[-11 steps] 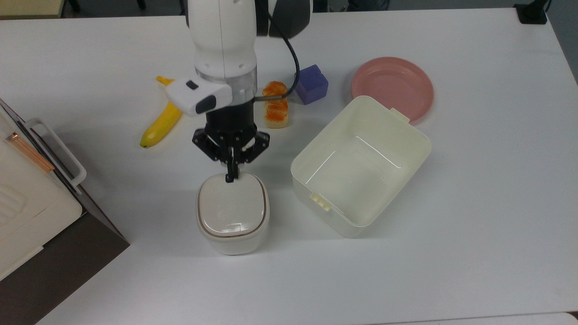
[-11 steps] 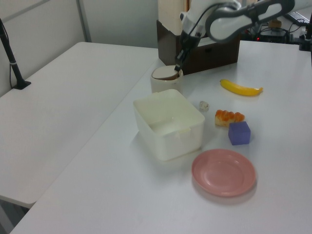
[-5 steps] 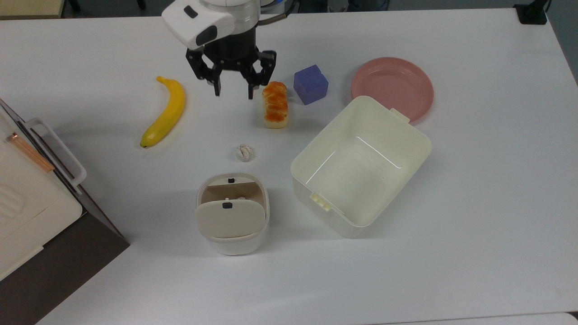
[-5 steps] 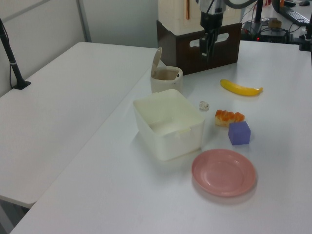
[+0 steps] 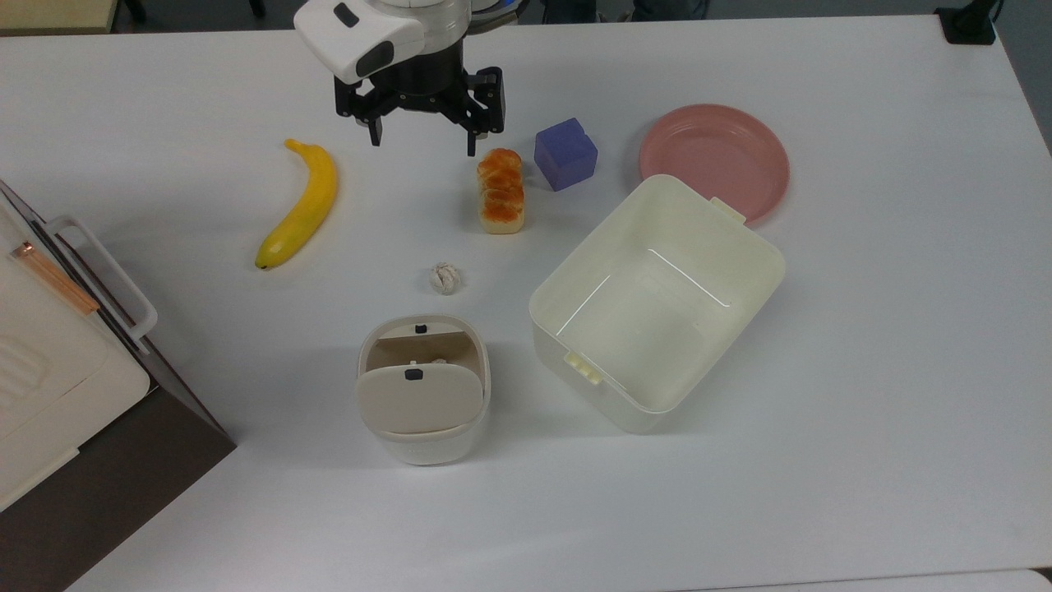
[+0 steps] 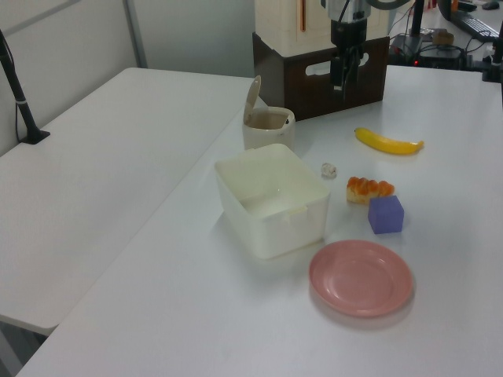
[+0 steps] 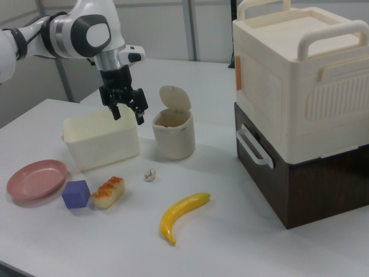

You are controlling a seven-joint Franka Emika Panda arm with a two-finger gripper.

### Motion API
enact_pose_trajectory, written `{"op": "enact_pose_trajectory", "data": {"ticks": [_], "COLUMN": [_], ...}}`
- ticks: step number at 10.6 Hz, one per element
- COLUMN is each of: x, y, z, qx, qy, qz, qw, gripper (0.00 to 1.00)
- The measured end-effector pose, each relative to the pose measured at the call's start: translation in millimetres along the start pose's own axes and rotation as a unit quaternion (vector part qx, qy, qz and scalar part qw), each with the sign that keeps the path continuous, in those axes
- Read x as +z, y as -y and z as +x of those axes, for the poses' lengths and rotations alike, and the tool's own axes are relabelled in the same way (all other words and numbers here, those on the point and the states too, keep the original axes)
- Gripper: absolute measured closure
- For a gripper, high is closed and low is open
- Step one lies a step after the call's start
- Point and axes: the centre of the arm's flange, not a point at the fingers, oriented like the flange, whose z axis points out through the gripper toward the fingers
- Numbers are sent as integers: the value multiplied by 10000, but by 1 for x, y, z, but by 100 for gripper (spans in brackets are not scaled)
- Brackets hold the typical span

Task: Open the trash can
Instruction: 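Release the lid and raise the gripper away from the can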

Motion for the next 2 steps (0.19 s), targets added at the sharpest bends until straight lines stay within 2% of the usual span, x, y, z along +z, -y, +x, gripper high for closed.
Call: {"op": "enact_pose_trajectory", "data": {"ticks": [2], "x": [1], "y": [1], "z": [-1], "qx": [-3], "qy": [48], "qz": [3], "qw": [10000], "gripper": [0]}}
